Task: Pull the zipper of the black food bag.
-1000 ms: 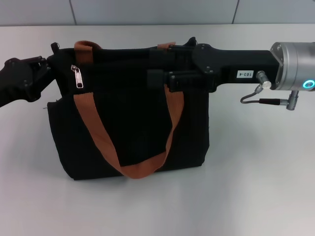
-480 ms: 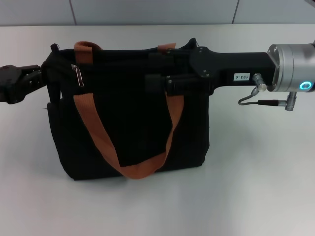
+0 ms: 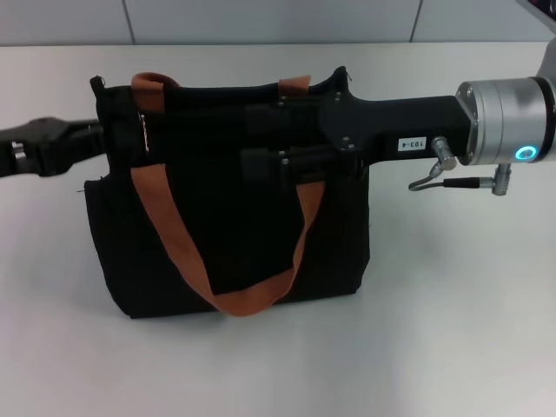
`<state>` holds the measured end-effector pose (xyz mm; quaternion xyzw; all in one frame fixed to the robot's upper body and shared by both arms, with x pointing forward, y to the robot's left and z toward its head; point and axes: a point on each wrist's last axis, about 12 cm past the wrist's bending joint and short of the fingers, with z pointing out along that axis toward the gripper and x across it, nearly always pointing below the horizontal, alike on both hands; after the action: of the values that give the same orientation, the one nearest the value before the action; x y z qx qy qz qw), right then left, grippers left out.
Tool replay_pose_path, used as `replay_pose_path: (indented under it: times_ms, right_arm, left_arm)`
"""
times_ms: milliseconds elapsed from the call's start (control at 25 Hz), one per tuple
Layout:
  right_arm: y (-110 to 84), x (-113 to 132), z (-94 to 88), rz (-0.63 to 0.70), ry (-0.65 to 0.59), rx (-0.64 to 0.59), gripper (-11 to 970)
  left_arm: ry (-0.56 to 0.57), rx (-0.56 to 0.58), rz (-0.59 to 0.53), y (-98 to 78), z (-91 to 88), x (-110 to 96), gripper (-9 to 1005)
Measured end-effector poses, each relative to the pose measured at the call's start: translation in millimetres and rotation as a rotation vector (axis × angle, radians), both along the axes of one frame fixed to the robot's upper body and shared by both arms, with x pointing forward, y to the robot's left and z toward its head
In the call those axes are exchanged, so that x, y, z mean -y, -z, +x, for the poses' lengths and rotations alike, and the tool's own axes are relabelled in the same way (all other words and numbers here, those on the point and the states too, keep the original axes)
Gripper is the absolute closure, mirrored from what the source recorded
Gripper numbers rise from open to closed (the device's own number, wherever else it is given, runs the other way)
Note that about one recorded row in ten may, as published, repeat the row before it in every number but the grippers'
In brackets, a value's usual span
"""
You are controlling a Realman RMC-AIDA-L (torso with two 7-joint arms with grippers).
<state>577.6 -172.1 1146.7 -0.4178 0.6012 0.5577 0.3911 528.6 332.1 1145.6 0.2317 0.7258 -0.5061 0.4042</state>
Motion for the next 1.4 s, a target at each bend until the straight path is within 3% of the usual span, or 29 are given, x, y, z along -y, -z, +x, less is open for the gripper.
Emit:
replay_pose_path:
  times_ms: [520, 1280, 1400]
  right_arm:
    - [1.5, -14.9, 4.3, -0.025, 0.003, 0.034, 156]
    - [-1.8, -23.3, 10.7, -0.038, 0.02, 0.06, 176]
    - [-2.3, -25.1, 11.7, -0.039, 0.02, 0.06, 284]
  left_arm:
    - [0.028, 0.01, -0.018, -20.2, 22.1, 17.0, 974]
    - [-0.001, 0.015, -0.041, -12.1, 11.9, 9.5, 974]
    - [0.0, 0.019, -0.04, -11.8, 11.7, 9.8, 974]
